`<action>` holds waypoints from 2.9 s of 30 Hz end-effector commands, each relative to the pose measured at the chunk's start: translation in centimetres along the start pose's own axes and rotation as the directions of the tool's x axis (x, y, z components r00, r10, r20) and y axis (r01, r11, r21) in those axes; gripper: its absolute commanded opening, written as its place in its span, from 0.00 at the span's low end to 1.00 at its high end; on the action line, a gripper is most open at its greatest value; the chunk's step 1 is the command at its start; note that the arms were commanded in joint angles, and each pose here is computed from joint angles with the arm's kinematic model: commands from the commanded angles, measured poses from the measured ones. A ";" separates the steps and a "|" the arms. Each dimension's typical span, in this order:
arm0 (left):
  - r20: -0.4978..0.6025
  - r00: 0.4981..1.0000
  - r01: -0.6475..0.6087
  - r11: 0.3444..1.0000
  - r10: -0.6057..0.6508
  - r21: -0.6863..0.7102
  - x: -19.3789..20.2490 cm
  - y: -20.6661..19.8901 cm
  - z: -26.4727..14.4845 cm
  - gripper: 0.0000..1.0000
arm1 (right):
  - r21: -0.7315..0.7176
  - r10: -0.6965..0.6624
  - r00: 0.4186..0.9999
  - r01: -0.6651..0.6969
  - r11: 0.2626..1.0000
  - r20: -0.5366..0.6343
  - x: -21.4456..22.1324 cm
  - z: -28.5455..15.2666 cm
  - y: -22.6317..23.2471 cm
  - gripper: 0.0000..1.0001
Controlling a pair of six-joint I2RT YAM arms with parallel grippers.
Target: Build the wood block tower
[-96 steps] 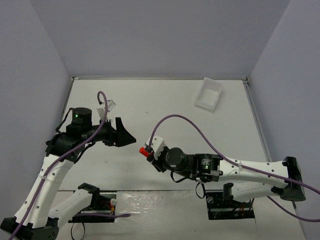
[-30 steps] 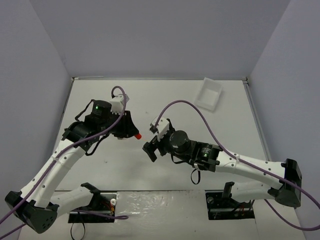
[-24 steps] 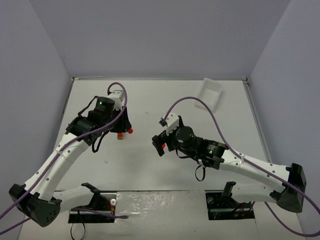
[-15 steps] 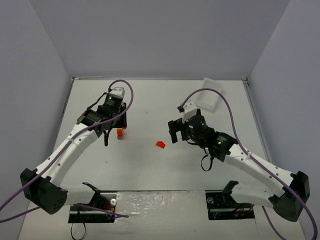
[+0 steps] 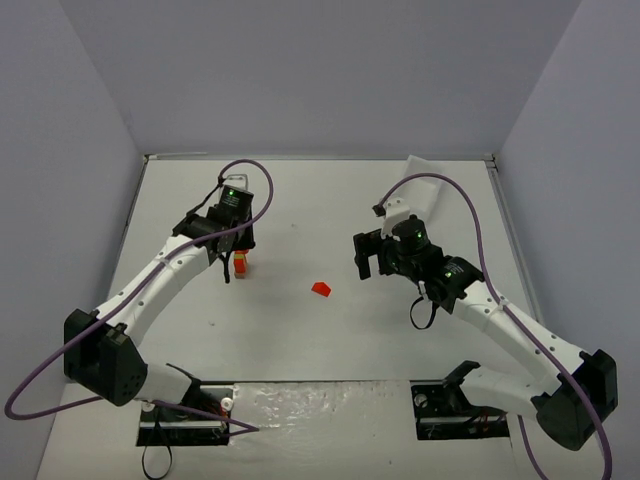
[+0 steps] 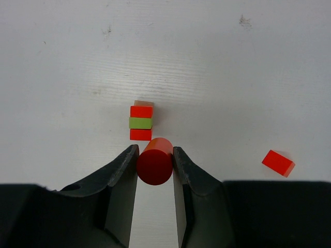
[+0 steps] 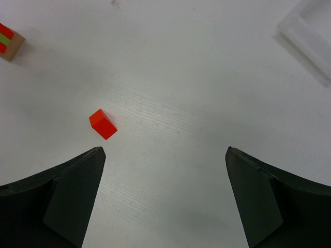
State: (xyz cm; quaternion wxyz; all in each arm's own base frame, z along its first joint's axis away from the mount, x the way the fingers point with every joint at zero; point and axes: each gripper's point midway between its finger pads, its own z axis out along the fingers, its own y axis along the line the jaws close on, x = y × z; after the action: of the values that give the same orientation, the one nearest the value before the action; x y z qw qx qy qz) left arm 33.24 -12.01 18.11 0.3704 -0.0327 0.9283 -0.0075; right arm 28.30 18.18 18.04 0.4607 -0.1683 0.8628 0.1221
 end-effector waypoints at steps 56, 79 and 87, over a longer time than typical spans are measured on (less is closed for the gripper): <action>-0.002 1.000 -0.013 0.999 0.013 -0.043 0.1 1.5 4.6 0.06 | -0.071 -0.005 0.998 0.000 0.998 -0.068 1.2 2.3 0.9 1.00; 0.000 1.000 -0.025 0.998 0.025 -0.054 0.0 1.9 4.5 0.08 | -0.078 -0.007 0.997 0.001 0.997 -0.072 1.3 2.3 1.0 1.00; 0.003 1.000 -0.026 0.999 0.026 -0.045 0.0 1.9 4.6 0.12 | -0.081 -0.004 0.997 -0.002 0.997 -0.074 1.4 2.3 1.1 1.00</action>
State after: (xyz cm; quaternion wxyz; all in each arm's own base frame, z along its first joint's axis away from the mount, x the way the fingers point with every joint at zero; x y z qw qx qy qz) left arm 34.96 -10.03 12.90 0.3357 -0.0278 0.9411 0.0282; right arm 28.08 19.17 14.61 0.4035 -0.1916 0.8838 0.1393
